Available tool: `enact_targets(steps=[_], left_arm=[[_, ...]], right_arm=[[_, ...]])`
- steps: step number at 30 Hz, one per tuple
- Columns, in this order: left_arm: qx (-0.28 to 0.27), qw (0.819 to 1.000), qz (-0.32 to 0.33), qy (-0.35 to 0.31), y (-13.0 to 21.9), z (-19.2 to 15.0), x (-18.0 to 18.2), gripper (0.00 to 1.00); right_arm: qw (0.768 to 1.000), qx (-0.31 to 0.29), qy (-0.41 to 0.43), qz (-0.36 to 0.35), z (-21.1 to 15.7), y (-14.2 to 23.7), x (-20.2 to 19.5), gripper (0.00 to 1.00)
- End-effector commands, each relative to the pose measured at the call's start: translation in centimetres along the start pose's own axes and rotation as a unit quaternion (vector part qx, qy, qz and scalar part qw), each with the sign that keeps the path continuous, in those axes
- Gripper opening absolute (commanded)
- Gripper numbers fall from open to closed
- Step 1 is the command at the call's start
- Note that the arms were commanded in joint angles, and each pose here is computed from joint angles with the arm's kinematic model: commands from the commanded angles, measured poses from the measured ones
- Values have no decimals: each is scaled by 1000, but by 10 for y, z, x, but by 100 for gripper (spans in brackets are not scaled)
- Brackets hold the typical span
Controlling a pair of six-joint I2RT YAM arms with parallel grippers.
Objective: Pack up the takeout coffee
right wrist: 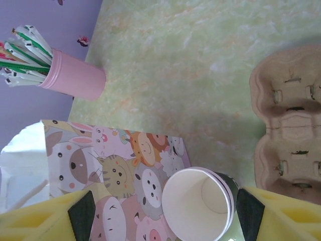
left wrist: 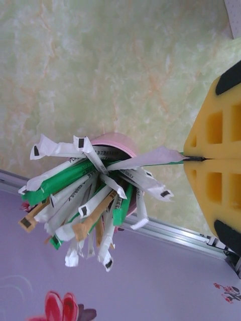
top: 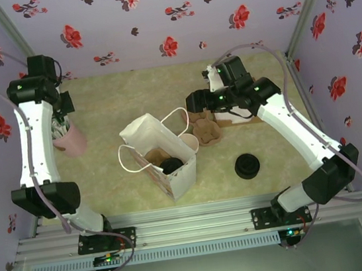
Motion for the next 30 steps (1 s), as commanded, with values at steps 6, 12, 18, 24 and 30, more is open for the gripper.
enact_targets(steps=[6, 12, 18, 24, 30], left_arm=[[-74, 996, -27, 33, 65, -6, 24, 0], [-120, 990, -52, 54, 102, -11, 39, 0], [-143, 980, -123, 68, 137, -20, 43, 0], [-138, 956, -251, 68, 167, -36, 32, 0], [-107, 923, -366, 53, 185, -54, 19, 0]], right_arm=[[999, -36, 5, -5, 11, 31, 21, 77], [999, -49, 10, -5, 13, 42, 30, 78], [998, -58, 17, -11, 14, 56, 40, 78], [997, -70, 19, -21, 10, 69, 43, 78], [997, -76, 16, -31, 3, 80, 44, 78]])
Point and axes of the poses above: each hand's point on the last joint's axis, 136 mm out from that joint toward the fingers, its own y axis back along the fingers, its own x axis along the line the jaws close on, z = x × y, the point moved 7 cm from there along y, back along the fingers, and after that the axes turned 15 degrees about y, right-handed, at the moved point
